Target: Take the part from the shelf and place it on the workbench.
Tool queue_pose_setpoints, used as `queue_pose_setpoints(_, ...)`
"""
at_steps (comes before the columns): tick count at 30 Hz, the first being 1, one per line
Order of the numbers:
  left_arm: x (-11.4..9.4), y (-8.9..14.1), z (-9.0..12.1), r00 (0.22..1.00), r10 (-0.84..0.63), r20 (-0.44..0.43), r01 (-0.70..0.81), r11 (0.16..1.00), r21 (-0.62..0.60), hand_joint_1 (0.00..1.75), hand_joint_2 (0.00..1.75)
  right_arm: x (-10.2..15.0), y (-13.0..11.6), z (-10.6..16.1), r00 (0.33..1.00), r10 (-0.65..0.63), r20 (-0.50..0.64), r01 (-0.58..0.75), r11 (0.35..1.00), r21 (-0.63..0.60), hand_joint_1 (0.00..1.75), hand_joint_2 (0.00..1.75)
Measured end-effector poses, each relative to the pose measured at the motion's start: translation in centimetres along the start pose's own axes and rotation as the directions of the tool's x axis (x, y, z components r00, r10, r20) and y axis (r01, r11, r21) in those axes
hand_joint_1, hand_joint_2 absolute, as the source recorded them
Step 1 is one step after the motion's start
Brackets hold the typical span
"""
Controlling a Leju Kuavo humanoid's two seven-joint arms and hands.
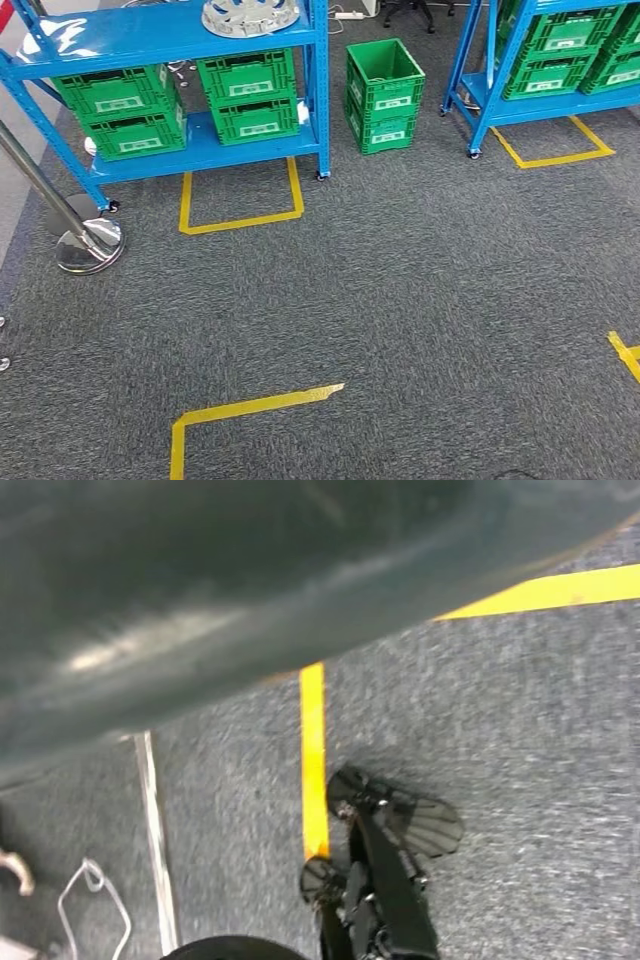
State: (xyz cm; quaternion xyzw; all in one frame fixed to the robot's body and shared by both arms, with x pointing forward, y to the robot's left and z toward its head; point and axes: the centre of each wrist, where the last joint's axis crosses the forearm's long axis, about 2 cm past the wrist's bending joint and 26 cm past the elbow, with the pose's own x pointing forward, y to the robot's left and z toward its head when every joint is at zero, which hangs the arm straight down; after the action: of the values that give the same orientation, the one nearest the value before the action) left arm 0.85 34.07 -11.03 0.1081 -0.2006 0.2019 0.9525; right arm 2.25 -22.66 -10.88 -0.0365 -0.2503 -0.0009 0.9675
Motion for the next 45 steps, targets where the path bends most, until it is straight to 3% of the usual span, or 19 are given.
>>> queue_pose_setpoints(45,-0.15,-0.20,0.09,1.000,0.015,0.004,-0.015,1.000,0.020,0.00,0.00,0.12,-0.07,-0.10,0.999,-0.034,-0.012,0.034,0.999,0.007,0.00,0.00)
